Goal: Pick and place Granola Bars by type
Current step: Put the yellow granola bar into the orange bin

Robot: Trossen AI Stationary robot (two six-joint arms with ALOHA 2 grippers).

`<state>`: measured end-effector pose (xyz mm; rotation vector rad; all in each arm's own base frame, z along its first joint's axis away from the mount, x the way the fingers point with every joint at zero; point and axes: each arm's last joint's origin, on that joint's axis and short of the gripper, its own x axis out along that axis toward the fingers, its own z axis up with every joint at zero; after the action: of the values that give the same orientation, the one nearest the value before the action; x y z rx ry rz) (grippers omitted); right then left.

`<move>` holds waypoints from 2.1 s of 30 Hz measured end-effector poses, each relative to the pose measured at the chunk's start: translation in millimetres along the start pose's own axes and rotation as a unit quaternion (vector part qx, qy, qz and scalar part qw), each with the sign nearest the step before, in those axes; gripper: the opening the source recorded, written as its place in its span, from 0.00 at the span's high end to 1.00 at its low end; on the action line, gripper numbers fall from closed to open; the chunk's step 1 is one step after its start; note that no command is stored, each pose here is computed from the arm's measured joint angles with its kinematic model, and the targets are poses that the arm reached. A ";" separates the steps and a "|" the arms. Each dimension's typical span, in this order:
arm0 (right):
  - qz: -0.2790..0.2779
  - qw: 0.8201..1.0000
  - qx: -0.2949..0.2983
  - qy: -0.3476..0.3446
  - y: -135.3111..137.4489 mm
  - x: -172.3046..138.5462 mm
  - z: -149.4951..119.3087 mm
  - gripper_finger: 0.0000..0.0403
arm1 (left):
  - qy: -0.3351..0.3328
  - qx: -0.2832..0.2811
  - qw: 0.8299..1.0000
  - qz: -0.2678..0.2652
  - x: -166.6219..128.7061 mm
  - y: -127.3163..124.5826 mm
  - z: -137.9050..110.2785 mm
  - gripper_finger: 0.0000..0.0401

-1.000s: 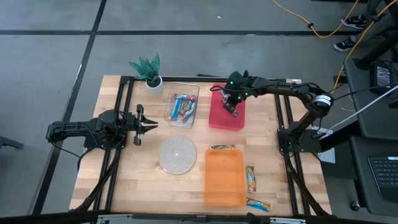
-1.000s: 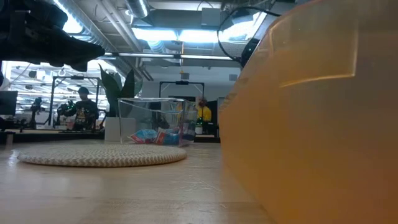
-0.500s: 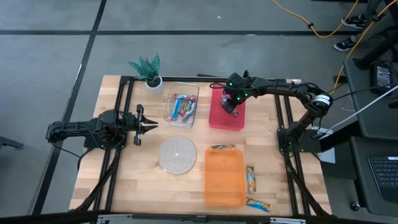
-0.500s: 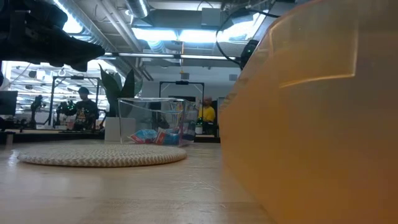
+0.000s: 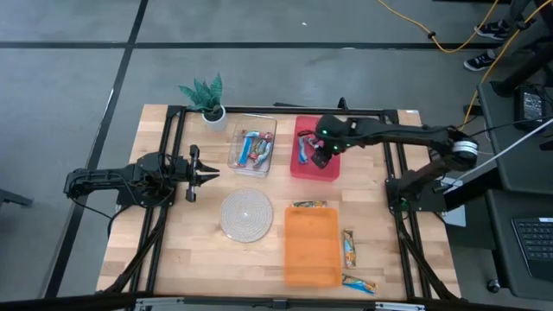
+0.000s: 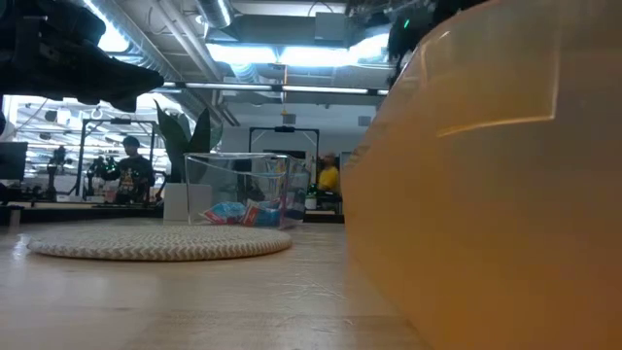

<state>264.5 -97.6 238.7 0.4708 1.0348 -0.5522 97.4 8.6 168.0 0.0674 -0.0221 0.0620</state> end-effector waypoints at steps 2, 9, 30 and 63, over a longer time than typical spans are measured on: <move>-0.008 1.000 0.005 -0.019 6.3 -17.8 -6.5 0.54 | 0.000 0.000 1.000 0.000 0.0 0.0 0.0 0.86; 0.004 0.996 0.027 -0.088 23.4 -77.7 -35.4 0.53 | 0.000 0.000 1.000 0.001 0.0 0.0 0.0 0.86; 0.220 0.974 -0.020 -0.060 82.9 -157.3 -134.9 0.53 | 0.000 0.000 1.000 0.000 0.0 0.0 0.0 0.86; -0.050 0.982 -0.178 0.047 154.9 -87.2 -286.2 0.53 | 0.000 0.000 1.000 0.000 0.0 0.0 0.0 0.86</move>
<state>136.3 212.5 208.4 0.1292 1.2240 -0.4233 97.4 8.6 168.0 0.0674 -0.0223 0.0627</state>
